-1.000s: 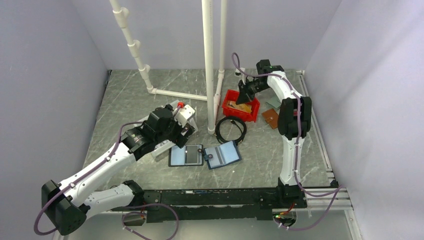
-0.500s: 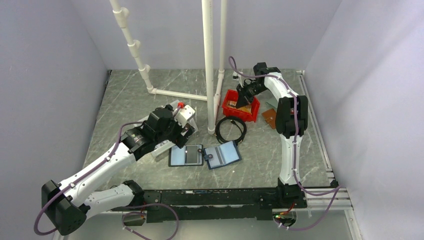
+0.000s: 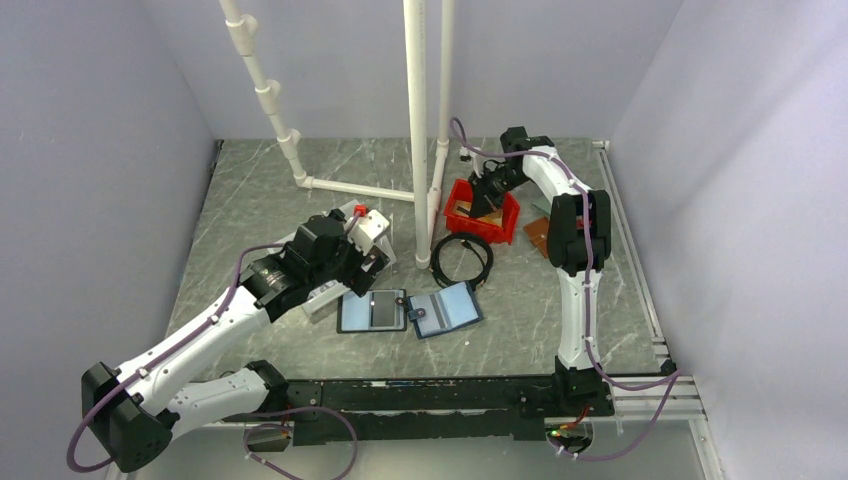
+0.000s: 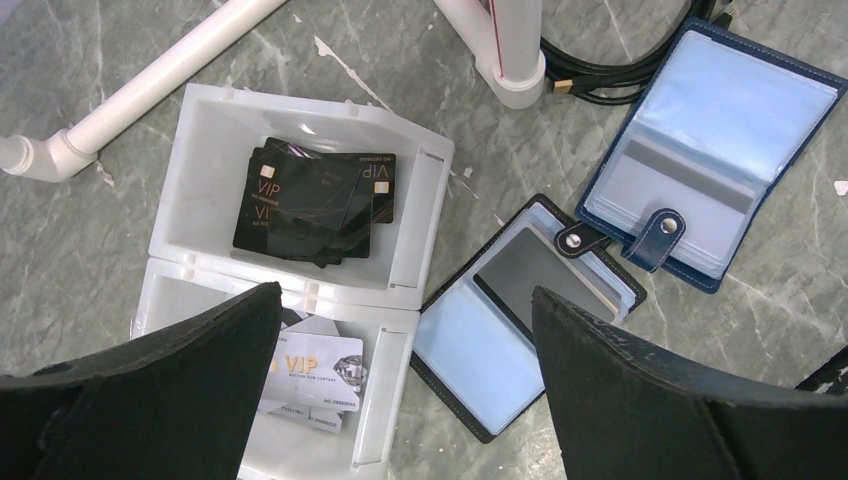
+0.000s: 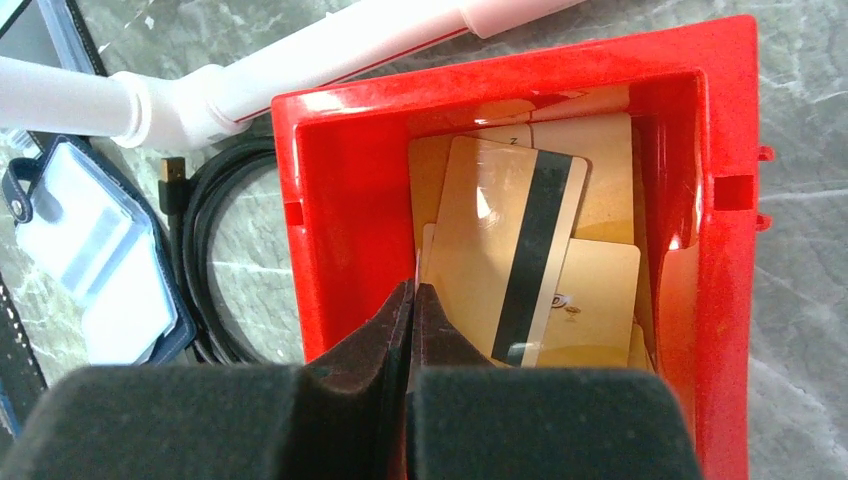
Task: Take the credit cards out of the card holder
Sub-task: Place the credit card in the storage box.
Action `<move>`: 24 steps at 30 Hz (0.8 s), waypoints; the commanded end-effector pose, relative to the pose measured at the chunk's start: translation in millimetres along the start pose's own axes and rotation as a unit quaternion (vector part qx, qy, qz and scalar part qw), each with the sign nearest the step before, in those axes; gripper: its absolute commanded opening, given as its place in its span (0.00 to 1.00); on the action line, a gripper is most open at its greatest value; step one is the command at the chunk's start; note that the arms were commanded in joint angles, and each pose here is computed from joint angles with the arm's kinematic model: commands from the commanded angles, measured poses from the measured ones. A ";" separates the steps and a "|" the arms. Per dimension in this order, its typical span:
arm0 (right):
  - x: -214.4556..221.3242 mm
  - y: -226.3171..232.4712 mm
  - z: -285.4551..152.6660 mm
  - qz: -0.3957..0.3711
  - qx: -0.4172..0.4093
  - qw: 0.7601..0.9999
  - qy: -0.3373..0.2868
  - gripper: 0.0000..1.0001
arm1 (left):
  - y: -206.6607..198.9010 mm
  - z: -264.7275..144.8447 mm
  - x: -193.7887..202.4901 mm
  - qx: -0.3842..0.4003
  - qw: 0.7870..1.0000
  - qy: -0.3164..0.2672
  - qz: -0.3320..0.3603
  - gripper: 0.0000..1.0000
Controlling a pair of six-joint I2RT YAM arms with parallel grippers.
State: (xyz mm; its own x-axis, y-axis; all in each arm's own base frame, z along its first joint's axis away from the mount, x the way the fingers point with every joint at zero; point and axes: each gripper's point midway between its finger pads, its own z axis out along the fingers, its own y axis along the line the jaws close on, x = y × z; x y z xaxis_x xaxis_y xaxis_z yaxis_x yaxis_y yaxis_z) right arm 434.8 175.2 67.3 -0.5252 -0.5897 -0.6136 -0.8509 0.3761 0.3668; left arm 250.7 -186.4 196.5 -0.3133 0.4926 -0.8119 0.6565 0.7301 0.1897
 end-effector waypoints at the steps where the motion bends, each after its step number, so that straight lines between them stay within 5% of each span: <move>1: -10.5 -8.6 -4.6 -0.004 0.026 1.000 -0.004 0.03 | -1.5 -3.6 -8.5 0.009 1.000 -0.021 0.004 0.99; 7: -21.9 -32.4 -17.0 0.006 0.114 0.993 0.004 0.40 | -0.9 -3.2 -8.2 0.007 1.000 -0.021 0.004 0.99; 10: -35.0 -41.9 -35.9 0.004 0.170 0.985 -0.006 0.52 | -0.8 -3.2 -8.0 0.007 1.000 -0.020 0.004 1.00; 16: -54.9 -39.6 -69.6 -0.019 0.239 0.970 -0.037 0.63 | -1.5 -3.5 -8.3 0.009 1.000 -0.021 0.003 0.99; 24: -61.8 2.5 -89.5 -0.039 0.227 0.970 -0.080 0.67 | -0.4 -4.3 -8.7 0.006 1.000 -0.022 0.002 1.00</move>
State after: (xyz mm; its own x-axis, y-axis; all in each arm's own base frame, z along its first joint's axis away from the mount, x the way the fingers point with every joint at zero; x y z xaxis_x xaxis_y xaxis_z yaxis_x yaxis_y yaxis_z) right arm 471.7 145.7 135.6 -0.4788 -0.5606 -0.6756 -0.7758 0.6304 0.0267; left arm 250.6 -186.0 197.6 -0.3113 0.4904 -0.8140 0.6554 0.7310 0.1897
